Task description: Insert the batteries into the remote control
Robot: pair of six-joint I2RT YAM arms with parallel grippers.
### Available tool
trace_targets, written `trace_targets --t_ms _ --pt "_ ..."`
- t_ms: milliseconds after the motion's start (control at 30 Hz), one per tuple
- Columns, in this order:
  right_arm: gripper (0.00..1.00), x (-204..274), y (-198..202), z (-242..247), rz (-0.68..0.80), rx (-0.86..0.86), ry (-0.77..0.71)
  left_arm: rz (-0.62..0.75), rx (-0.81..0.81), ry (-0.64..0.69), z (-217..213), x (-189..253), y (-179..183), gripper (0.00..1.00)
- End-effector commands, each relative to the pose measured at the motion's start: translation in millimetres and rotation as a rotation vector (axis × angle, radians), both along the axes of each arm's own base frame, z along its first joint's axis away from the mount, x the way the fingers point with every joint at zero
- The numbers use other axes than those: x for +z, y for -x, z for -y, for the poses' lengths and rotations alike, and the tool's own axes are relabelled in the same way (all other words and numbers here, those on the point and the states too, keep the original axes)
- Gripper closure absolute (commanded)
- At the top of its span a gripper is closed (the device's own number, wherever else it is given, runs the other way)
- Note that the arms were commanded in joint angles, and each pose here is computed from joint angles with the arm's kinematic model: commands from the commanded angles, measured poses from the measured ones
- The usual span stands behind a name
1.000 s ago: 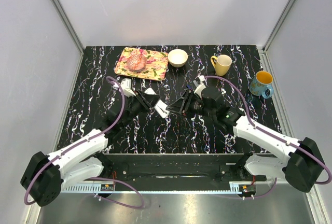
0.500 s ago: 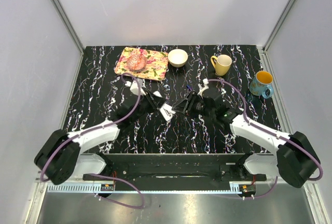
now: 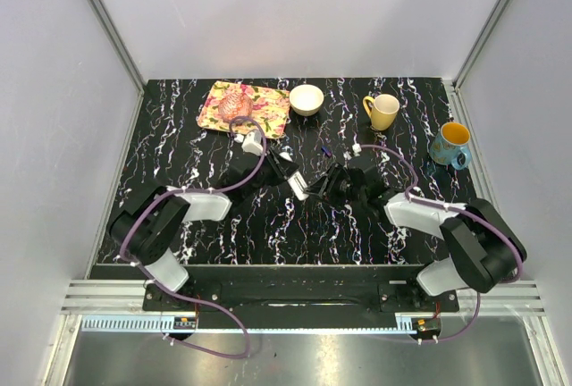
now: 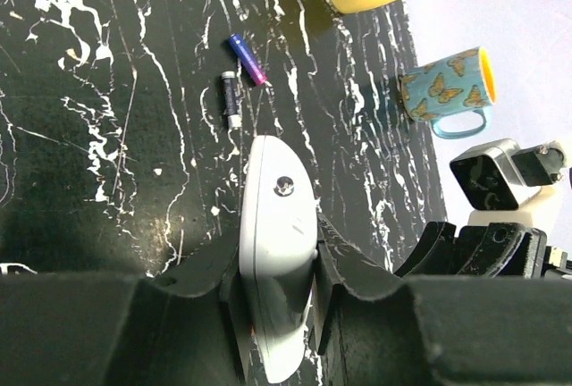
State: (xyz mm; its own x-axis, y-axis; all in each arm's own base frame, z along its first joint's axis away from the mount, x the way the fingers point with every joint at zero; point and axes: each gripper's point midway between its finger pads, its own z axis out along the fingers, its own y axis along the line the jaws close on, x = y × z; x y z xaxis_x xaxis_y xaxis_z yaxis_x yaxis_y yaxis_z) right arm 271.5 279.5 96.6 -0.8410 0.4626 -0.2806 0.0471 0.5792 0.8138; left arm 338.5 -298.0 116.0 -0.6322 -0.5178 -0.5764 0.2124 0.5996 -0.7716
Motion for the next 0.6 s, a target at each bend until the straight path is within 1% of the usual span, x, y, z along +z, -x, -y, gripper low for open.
trace_targets --t_ms 0,100,200,233,300,333,433,467,500,533,567 --pt "0.55 1.3 -13.2 -0.8 0.048 0.001 -0.03 0.095 -0.006 0.07 12.1 27.8 -20.5 1.0" --pt "0.55 -3.9 -14.8 0.4 0.051 0.006 -0.013 0.113 0.012 0.038 7.2 24.5 -27.8 1.0" --pt "0.55 4.2 -17.0 3.1 0.076 0.007 0.005 0.14 0.042 0.016 -3.2 31.5 -35.1 1.0" --pt "0.55 14.7 -18.6 4.5 0.103 0.005 0.005 0.15 0.053 0.012 -6.3 35.9 -37.2 1.0" --pt "0.53 20.4 -20.4 10.8 0.126 0.0 0.055 0.169 0.071 -0.002 -15.5 46.4 -39.4 1.0" --pt "0.53 32.3 -20.4 13.9 0.157 -0.003 0.063 0.176 0.075 -0.004 -18.3 50.6 -39.2 1.0" --pt "0.49 39.4 -24.2 37.2 0.199 -0.054 0.195 0.191 0.098 -0.022 -30.5 67.6 -34.8 1.0" --pt "0.47 39.9 -32.1 49.2 0.222 -0.107 0.254 0.186 0.102 -0.042 -36.4 72.8 -29.3 1.0" --pt "0.47 29.3 -27.1 62.9 0.187 -0.11 0.35 0.182 0.099 -0.05 -38.3 75.1 -25.4 1.0" --pt "0.47 25.6 -28.8 72.2 0.183 -0.128 0.401 0.171 0.137 -0.072 -47.5 71.1 -24.3 1.0" --pt "0.47 22.3 -31.9 82.5 0.187 -0.157 0.462 0.16 0.156 -0.068 -55.2 76.3 -17.7 1.0"
